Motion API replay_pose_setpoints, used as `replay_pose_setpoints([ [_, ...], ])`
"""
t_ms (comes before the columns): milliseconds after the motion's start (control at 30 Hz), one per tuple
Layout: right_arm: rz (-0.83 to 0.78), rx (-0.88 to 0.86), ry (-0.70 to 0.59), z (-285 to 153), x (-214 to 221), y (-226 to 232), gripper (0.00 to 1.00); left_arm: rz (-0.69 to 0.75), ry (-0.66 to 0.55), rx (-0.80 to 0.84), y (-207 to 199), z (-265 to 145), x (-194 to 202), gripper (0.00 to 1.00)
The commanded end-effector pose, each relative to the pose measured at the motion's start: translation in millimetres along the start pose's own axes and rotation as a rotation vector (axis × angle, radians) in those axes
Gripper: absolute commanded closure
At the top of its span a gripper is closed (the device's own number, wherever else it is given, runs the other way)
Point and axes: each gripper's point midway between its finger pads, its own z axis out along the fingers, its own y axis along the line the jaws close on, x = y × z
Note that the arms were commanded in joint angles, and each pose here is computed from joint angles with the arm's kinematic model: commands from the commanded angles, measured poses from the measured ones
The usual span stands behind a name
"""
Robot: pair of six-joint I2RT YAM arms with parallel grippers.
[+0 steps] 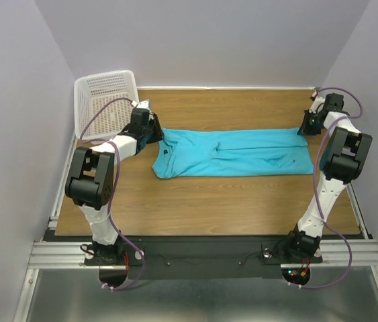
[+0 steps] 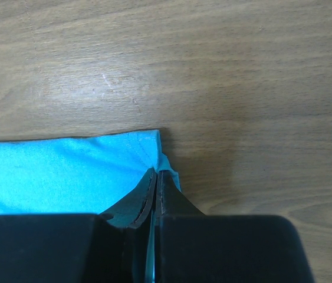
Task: Fold and stack the t-shirts
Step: Fold the tshirt
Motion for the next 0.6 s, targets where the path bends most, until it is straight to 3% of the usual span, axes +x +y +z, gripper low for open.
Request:
replay_pose_setpoints([
  [0,-0.015,0.022,-0.06,-12.5,-18.8,-1.1,0.99,0.011,-0.084,0.05,-19.7,-2.8,-41.5,0.52],
  [133,-0.014,0.015,-0.055,-10.8,-16.6,-0.2,0.99,0.001,-0.067,0.051,-22.4,12.1,-44.6,0.43],
  [567,-0.008,0.003,-0.055,-10.5,-16.2,2.2,0.99,0.069,0.05,-0.064,-3.4,55.7,-30.0,0.45],
])
